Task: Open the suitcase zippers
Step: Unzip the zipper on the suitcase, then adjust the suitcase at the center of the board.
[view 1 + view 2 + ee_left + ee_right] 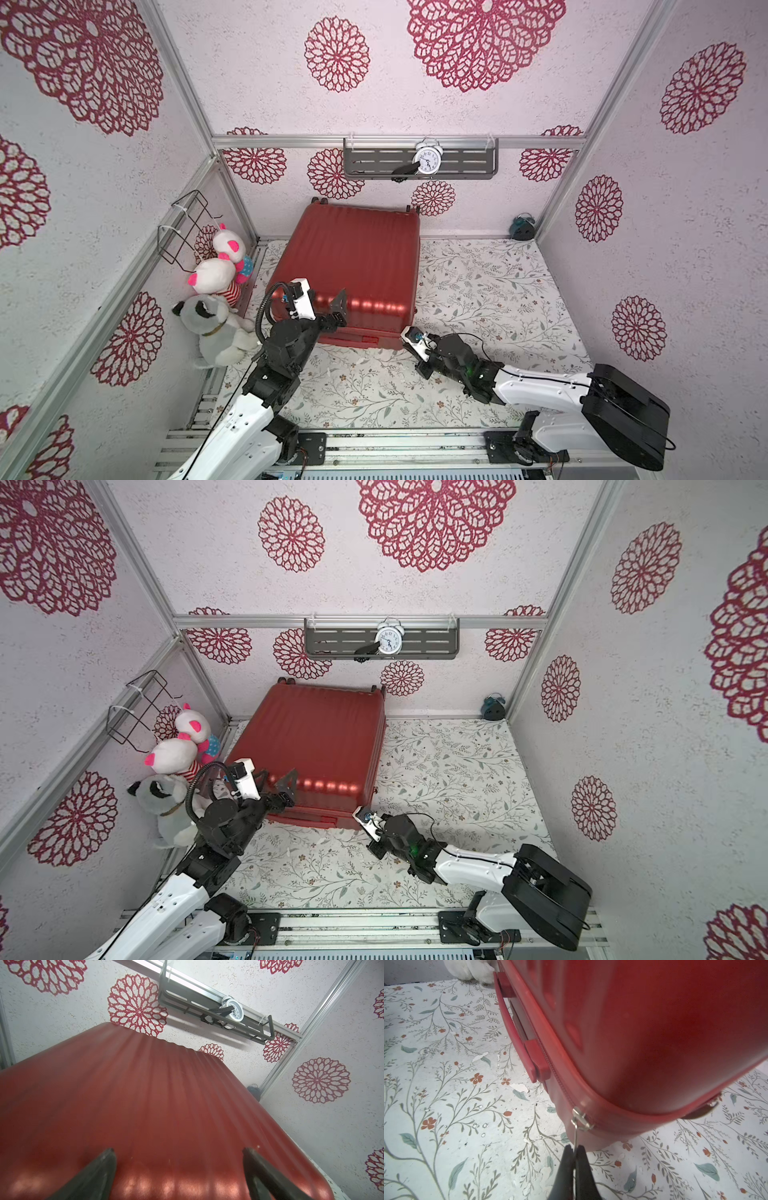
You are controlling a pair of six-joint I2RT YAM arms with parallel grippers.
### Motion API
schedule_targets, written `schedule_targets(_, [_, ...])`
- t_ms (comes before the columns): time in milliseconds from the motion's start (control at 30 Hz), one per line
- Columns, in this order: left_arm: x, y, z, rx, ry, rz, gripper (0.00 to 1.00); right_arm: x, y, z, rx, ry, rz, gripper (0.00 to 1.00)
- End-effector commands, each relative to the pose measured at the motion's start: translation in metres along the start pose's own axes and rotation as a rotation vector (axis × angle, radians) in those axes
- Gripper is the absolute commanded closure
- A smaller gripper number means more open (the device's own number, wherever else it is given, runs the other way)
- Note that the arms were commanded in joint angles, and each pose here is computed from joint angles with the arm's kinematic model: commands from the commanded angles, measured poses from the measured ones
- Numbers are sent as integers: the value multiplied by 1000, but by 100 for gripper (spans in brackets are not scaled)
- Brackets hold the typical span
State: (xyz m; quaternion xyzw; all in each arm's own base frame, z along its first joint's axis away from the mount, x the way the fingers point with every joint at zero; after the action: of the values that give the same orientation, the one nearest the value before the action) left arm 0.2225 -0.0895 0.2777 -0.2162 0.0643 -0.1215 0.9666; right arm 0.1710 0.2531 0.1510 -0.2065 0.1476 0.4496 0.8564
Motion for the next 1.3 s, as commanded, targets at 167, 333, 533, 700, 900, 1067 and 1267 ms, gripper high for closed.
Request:
schedule_targets(167, [-12, 8, -4, 20, 34, 78, 2, -3, 11, -2, 87, 80, -10, 100])
schedule_targets(333, [-28, 18, 12, 19, -28, 219, 2, -8, 12, -11, 165, 110, -13, 100])
schedule_targets(533, [-38, 41, 42, -17, -91, 541, 2, -10, 15, -14, 205, 105, 6, 100])
schedule_targets(700, [-20, 64, 70, -161, -34, 588, 2, -8, 15, -9, 227, 114, 7, 100])
schedule_targets(900, [0, 104, 95, -292, 97, 595, 2, -9, 17, -10, 241, 112, 12, 100])
schedule_targets(1067, [27, 137, 98, -420, 214, 487, 2, -6, 18, -12, 261, 122, 20, 100])
schedule_targets(1267, [58, 153, 79, -541, 291, 289, 2, -5, 19, -12, 288, 145, 15, 100])
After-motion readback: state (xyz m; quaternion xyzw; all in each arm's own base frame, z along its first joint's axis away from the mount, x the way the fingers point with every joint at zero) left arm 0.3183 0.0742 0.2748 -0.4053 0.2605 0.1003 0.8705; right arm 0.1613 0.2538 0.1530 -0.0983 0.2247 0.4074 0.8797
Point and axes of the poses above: each gripper's point midway between its finger pads, its own x axis out along the fingers, its own y axis along the line the jaws close on, z = x × y, the point moved 8 cm from there along -x, back along the fingers, and after that the axes turned 6 degrees about -x, right-handed, at the moved point
